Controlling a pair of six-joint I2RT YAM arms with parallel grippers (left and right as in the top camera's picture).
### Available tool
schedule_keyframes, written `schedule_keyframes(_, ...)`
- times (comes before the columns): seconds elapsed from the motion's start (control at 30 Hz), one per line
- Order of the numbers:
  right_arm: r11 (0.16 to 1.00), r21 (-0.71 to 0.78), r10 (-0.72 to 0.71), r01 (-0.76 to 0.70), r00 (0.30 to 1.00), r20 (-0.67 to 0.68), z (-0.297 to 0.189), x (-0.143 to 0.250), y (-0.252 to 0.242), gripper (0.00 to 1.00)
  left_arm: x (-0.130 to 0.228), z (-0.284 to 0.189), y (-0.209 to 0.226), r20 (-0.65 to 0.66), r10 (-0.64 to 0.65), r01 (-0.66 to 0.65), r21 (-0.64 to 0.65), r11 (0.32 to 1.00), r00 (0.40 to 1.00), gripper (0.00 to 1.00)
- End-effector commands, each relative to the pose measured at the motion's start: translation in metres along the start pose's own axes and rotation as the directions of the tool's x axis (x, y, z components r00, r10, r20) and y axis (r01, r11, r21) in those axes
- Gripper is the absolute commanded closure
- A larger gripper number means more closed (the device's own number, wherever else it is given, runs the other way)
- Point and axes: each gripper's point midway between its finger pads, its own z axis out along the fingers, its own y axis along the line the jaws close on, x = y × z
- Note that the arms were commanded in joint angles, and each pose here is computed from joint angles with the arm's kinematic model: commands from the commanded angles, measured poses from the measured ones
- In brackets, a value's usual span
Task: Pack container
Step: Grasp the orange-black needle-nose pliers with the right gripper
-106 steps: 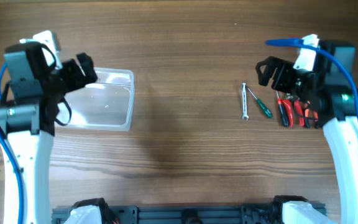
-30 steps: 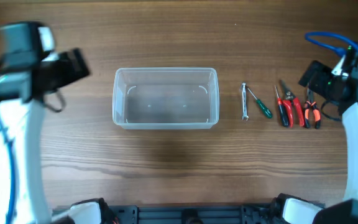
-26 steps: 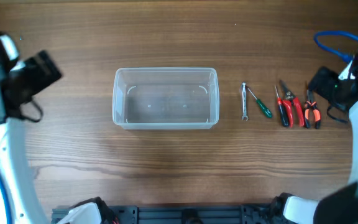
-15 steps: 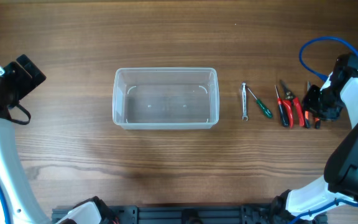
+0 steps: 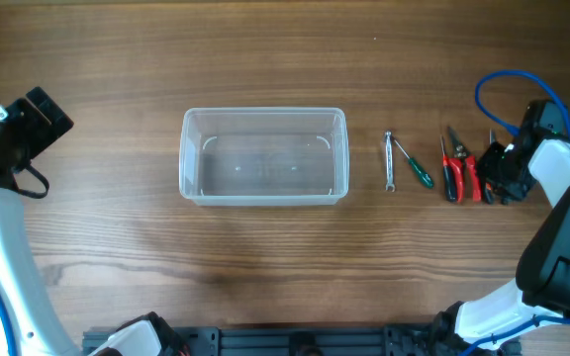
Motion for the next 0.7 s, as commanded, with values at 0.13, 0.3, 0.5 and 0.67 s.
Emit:
schedule_keyframes(0.13,0.997,-0.023,0.079,-0.08,0.996,-0.037,0.026,0.027,-0.002,0.78,-0.001,0.001,0.003,0.001,-0.014,0.014,-0.01,1.0,1.0,0.0)
schedule_keyframes(0.3,0.992,-0.084,0.092,-0.095,0.995,-0.042,0.018,0.021,0.01,0.96,-0.001,0.001,0.003,0.0,-0.014,0.014,-0.01,1.0,1.0,0.0)
schedule_keyframes(0.5,0.897,-0.415,-0.001,0.155,0.938,0.347,-0.155,-0.057,0.074,0.96,-0.001,0.001,0.003,0.001,-0.014,0.014,-0.01,1.0,1.0,0.0)
schedule_keyframes(0.67,0.348,-0.368,-0.274,0.862,0.469,0.84,-0.37,0.042,0.194,0.96,-0.001,0.001,0.003,0.0,-0.014,0.014,-0.01,1.0,1.0,0.0)
